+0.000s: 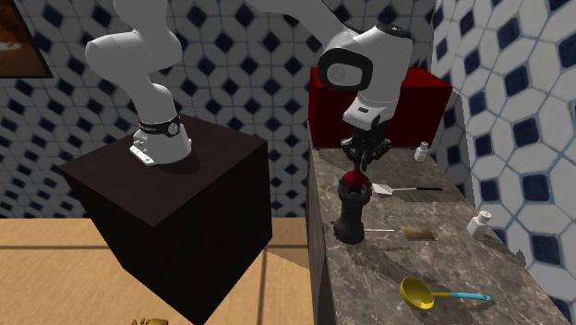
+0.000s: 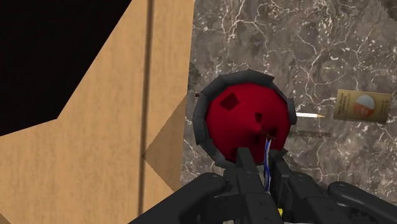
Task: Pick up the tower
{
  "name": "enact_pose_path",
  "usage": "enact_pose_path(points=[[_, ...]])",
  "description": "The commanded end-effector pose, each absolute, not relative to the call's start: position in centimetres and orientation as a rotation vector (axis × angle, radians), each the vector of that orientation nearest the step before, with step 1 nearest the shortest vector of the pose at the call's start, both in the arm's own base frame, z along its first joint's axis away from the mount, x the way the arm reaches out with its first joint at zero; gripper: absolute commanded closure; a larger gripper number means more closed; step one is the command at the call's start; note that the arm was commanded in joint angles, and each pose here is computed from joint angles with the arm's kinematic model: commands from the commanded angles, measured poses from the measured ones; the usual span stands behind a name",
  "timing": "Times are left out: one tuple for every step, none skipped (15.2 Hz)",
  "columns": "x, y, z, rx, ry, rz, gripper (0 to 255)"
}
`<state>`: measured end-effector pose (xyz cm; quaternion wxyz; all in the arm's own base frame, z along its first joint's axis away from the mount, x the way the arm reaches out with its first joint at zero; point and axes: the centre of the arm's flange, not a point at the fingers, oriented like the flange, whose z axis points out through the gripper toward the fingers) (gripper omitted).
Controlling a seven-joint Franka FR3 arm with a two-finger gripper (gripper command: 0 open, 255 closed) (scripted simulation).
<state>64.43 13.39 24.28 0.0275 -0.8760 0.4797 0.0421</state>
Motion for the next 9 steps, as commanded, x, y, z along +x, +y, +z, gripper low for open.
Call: enact_pose_path(points=[[64.5, 13.4, 25.4, -2.704, 1.481, 0.129, 255], [64.5, 13.4, 25.9, -2.704, 1.481, 0.129, 255], [64.5, 13.4, 26.4, -2.704, 1.481, 0.129, 255], [64.5, 13.4, 27.0, -2.704, 1.481, 0.129, 255], [64.5, 13.4, 27.5, -2.704, 1.481, 0.129, 255], [64.5, 13.4, 28.0, -2.704, 1.481, 0.129, 255], [64.5, 13.4, 28.6, -2.704, 1.481, 0.129, 255], [64.5, 13.4, 28.6, -2.704, 1.481, 0.129, 255], [64.5, 13.4, 28.6, -2.704, 1.481, 0.129, 255]])
